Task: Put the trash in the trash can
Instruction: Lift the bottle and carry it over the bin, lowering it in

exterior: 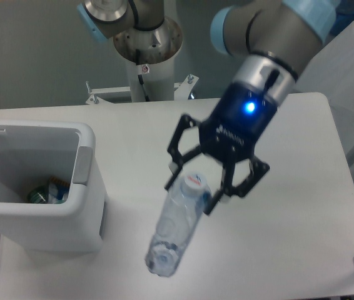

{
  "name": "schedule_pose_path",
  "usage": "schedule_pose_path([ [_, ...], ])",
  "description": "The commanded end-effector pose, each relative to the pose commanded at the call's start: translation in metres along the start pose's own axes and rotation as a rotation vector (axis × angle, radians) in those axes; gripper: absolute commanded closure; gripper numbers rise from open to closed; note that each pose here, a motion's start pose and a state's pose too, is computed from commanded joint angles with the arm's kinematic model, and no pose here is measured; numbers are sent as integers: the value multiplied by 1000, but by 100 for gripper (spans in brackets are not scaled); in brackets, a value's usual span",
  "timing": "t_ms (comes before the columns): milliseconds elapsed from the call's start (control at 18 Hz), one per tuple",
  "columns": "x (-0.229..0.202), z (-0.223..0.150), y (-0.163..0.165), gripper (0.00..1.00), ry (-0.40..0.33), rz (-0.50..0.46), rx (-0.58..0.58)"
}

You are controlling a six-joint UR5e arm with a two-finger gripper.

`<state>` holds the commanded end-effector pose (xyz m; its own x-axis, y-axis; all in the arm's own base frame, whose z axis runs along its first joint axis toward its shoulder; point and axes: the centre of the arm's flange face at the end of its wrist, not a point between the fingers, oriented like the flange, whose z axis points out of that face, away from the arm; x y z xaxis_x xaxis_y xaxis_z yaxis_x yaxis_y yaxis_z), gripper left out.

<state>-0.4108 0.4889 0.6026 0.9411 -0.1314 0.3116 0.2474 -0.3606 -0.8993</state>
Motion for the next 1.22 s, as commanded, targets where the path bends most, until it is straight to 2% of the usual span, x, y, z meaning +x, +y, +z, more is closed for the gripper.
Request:
schedule_pose_path([
  [167, 24, -7, -2, 52, 5, 3, 6],
  [389, 67, -10, 4, 52, 90, -20, 36],
  [500, 82, -13, 9, 52, 98, -20, 36],
  [778, 113, 19, 25, 52, 175, -54, 1],
  [1056, 135, 41, 38, 52, 223, -67, -29],
  [1222, 148, 39, 50, 52, 225, -46, -34],
])
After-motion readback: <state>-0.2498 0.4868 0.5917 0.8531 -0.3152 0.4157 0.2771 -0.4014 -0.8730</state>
